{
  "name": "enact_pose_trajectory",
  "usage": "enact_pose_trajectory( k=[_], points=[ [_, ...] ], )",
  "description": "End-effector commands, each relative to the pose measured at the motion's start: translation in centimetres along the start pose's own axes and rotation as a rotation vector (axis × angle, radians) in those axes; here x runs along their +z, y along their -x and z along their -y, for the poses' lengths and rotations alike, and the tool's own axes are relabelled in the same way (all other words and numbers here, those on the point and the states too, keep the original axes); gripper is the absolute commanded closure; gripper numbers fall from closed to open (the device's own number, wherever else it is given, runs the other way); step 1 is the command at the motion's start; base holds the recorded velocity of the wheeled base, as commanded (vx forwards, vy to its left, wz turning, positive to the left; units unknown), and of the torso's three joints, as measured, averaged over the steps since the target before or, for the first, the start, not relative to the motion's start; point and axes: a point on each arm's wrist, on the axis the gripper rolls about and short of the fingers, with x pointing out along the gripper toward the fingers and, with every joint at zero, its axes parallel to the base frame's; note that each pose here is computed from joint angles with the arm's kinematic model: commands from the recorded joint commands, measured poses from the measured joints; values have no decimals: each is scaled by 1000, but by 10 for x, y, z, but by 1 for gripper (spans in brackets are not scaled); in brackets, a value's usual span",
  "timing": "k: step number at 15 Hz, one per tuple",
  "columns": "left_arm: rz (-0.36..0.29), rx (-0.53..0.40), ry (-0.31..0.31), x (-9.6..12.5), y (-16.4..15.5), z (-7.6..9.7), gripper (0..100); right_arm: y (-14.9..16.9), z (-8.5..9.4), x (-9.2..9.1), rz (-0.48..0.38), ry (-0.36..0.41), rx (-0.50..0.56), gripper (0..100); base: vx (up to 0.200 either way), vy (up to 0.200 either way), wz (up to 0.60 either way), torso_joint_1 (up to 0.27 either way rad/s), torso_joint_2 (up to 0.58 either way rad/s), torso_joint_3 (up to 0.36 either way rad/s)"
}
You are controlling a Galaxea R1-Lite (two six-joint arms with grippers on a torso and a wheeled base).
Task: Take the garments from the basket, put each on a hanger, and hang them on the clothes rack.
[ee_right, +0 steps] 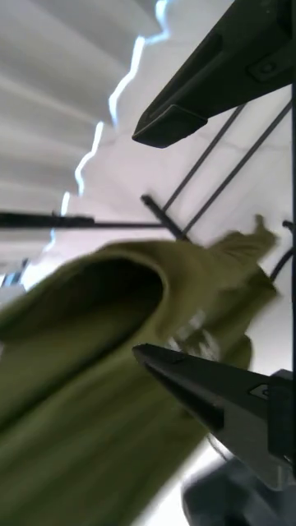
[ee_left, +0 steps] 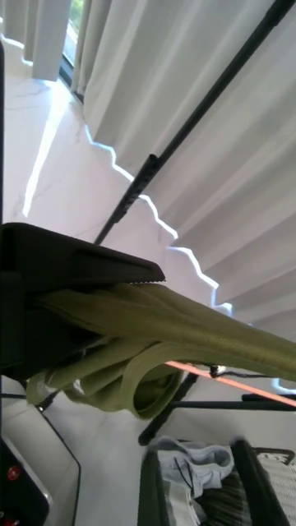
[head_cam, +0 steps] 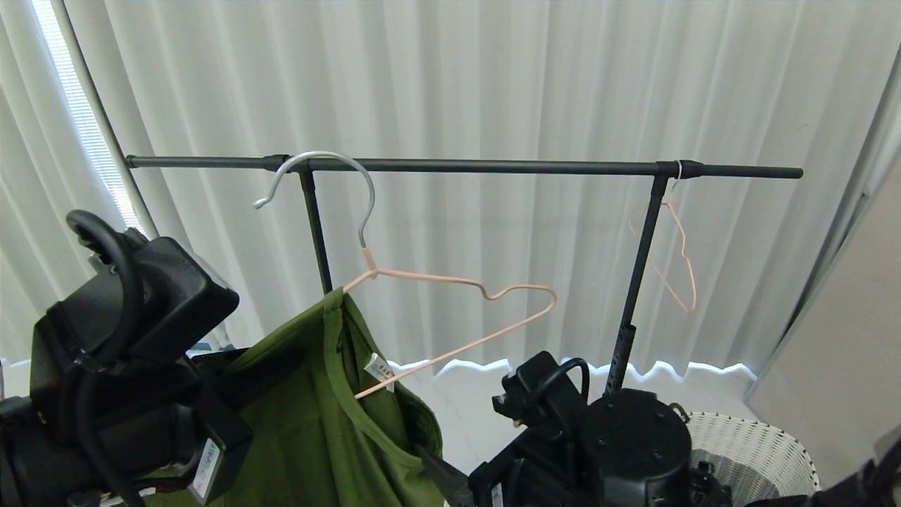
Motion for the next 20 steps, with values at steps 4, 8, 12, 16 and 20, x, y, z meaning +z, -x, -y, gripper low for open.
enact_pose_trajectory(
  k=[4,8,12,16,20],
  points=[
    [0,-8,-3,1,-1,1,100,-33,11,-13,-25,-3,-60,0,0,0,0,0,0,0],
    [-2,-10,-4,0,-1,2,100,-26,20,-32,-89,31,-131,0,0,0,0,0,0,0],
    [-30,-16,-9,-10,-1,5,100,-2,55,-45,-171,98,-265,0,0,0,0,0,0,0],
    [-36,-40,-11,-28,8,8,100,12,106,-24,-135,89,-425,0,0,0,0,0,0,0],
    [-32,-60,-20,-51,24,12,100,21,129,-5,-71,67,-495,0,0,0,0,0,0,0]
  ],
)
